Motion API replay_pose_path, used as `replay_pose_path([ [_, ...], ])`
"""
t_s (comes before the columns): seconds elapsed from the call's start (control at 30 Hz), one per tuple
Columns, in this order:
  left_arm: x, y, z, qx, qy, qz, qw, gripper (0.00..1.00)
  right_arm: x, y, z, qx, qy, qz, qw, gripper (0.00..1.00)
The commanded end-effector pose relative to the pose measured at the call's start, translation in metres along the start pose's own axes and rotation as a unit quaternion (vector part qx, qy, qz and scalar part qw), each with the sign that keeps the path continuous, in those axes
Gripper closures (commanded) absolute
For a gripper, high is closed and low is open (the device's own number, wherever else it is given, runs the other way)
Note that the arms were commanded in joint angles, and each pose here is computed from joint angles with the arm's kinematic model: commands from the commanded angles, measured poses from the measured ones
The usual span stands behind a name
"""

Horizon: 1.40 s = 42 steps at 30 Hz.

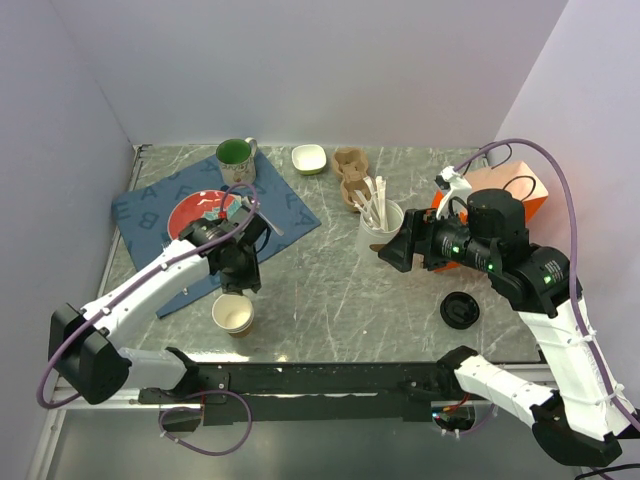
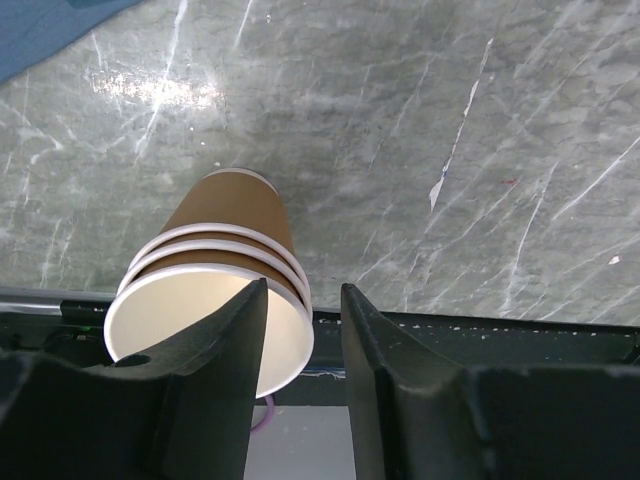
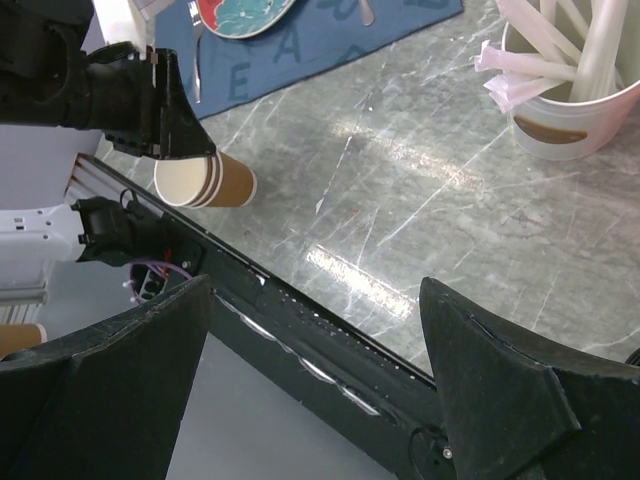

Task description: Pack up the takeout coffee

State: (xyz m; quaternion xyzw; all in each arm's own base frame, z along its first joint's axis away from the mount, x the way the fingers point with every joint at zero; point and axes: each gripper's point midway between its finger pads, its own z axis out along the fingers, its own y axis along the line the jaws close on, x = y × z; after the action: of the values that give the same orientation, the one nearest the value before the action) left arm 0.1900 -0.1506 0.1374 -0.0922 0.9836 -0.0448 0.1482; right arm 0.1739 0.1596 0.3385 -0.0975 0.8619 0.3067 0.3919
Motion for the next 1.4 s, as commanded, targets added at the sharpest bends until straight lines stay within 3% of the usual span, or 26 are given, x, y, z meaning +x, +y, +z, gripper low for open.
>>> replay_pose_path([
  [0.0, -0.001, 0.002, 0.002, -0.016, -0.009, -0.014, 1.000, 0.60, -0.008, 0.003, -0.004, -0.007, -0.023, -0.008, 1.000, 0.09],
  [0.53, 0.014, 0.009, 0.008, -0.042, 0.001, -0.031, 0.999, 0.63, -0.005, 0.002, -0.006, -0.006, -0.024, -0.006, 1.000, 0.09],
  [0.77, 0.011, 0.012, 0.006, -0.059, -0.006, -0.032, 0.998, 0.75, -0.004, 0.004, -0.009, -0.010, -0.019, -0.013, 1.000, 0.09],
  [1.07, 0.008, 0.015, -0.005, -0.065, -0.014, -0.023, 0.998, 0.99, 0.001, 0.002, -0.014, -0.008, -0.019, -0.011, 1.000, 0.09],
  [1.37, 0.006, 0.020, -0.024, -0.065, -0.023, -0.026, 0.997, 0.99, 0.006, 0.000, -0.016, -0.006, -0.021, -0.008, 1.000, 0.09],
])
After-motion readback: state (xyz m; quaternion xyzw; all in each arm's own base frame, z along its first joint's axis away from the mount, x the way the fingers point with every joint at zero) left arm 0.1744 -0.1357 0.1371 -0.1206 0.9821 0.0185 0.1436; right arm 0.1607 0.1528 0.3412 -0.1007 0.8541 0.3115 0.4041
